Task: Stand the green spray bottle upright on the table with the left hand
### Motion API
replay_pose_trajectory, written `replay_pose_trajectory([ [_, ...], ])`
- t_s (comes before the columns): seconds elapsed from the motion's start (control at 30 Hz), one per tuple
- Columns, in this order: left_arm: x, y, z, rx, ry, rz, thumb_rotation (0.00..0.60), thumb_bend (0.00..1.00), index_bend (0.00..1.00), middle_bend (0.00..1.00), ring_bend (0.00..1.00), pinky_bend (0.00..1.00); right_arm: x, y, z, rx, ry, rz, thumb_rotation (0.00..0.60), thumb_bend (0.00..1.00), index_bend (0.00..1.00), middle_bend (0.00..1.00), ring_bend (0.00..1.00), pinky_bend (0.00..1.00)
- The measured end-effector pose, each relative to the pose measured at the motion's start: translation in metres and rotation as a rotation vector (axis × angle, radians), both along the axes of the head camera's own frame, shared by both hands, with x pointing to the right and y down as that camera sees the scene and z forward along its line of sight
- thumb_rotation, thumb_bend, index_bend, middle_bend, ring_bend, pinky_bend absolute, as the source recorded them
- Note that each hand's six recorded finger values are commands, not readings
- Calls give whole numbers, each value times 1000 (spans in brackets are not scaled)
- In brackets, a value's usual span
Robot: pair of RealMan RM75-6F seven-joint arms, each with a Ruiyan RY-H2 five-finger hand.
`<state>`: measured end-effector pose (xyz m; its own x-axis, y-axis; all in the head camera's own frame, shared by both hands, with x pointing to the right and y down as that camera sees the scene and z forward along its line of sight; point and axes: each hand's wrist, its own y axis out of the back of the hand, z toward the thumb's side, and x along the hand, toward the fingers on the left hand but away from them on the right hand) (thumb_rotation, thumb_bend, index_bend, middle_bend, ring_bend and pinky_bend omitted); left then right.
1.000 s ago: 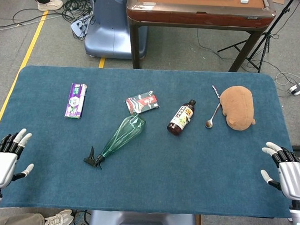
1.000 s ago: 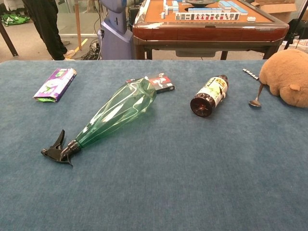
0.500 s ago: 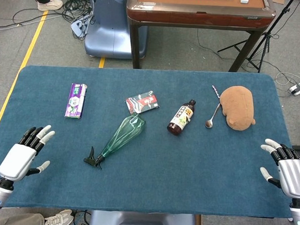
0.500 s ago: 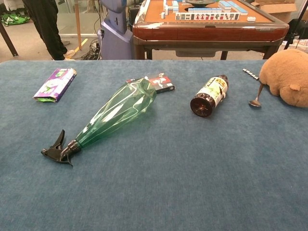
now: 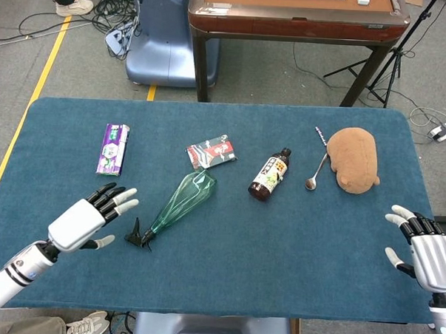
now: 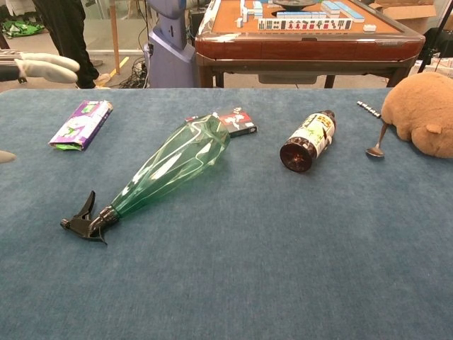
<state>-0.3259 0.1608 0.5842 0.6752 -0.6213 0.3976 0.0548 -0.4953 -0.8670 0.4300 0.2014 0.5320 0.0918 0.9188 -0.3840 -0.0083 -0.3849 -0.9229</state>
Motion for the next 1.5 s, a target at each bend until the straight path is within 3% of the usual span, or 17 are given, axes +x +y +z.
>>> replay_pose_trajectory([
  [0.23, 51, -19, 14, -45, 48, 106, 600, 269, 55, 0, 0, 0, -1, -1, 1, -8, 11, -1, 600, 206, 295, 228, 209, 312],
  [0.77, 141, -41, 38, -152, 72, 180, 600, 269, 62, 0, 0, 0, 1, -3, 4, -24, 14, 3, 600, 207, 295, 228, 209, 312],
  [1.1, 185, -45, 55, -180, 29, 192, 600, 269, 119, 59, 0, 0, 4, -1, 2, -26, 13, 14, 600, 207, 295, 228, 209, 312],
  [1.27, 200, -46, 65, -173, -21, 214, 600, 266, 165, 120, 0, 0, 8, 1, 2, -28, 17, 23, 600, 207, 295, 228, 209, 312],
  [1.5, 214, -49, 81, -162, -78, 210, 600, 266, 173, 126, 0, 0, 11, 0, 3, -35, 18, 27, 600, 207, 295, 228, 209, 312],
])
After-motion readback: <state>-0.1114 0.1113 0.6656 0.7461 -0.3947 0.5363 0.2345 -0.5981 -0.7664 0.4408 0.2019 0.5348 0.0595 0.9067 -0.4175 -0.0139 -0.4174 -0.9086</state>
